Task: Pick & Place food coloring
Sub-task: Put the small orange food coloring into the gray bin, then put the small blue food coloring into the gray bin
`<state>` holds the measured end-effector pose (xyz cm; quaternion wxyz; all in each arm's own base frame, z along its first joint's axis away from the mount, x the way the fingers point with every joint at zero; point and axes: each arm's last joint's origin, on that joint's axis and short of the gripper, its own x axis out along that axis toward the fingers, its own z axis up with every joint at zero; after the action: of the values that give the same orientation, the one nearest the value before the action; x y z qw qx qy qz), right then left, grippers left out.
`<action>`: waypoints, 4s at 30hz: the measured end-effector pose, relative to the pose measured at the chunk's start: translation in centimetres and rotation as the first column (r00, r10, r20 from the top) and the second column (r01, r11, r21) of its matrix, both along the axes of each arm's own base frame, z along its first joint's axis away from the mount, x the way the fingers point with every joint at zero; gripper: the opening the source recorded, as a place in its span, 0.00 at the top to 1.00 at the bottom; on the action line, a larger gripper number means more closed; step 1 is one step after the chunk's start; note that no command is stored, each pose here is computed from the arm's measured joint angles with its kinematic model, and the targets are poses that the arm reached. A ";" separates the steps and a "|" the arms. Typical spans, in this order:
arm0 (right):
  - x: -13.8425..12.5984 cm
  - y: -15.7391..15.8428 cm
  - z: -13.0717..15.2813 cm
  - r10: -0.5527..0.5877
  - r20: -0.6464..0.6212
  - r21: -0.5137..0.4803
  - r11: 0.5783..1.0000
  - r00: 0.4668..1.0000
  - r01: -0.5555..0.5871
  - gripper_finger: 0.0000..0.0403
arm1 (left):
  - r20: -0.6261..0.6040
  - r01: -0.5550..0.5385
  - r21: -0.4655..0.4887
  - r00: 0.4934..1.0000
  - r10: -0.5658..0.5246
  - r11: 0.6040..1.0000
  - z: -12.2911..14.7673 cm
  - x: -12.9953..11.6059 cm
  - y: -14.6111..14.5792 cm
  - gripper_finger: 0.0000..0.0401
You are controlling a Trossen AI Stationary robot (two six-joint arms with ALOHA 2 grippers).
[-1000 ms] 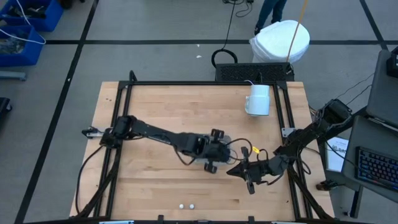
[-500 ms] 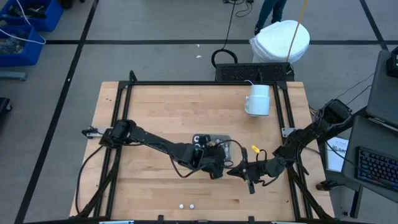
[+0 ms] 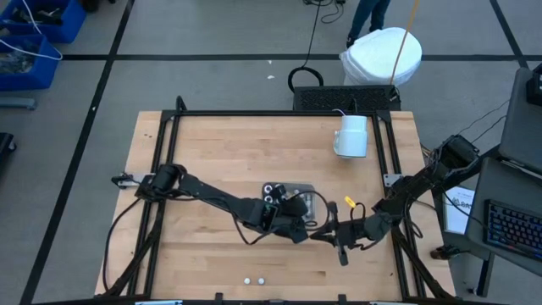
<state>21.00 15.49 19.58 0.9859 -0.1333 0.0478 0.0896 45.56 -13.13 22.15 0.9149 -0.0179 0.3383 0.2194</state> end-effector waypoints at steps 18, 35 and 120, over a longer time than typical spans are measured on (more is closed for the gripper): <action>0.1 0.0 0.6 -0.016 0.033 0.139 0.990 0.999 0.011 1.00 | -0.183 0.259 0.078 0.953 -0.242 0.963 0.7 0.2 0.1 0.84; 0.1 0.0 0.6 -0.010 0.045 0.081 0.997 0.999 0.006 1.00 | -0.331 0.457 0.060 0.848 -0.414 0.888 0.2 1.5 2.8 0.84; -0.1 0.0 1.0 -0.003 0.055 0.133 0.991 0.998 -0.004 1.00 | -0.507 0.697 0.227 0.681 -0.529 0.680 -1.3 2.1 2.1 0.59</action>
<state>20.91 15.49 20.63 0.9935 -0.0696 0.0146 0.0892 47.62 -11.06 20.82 0.8271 0.3331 0.4505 -0.0447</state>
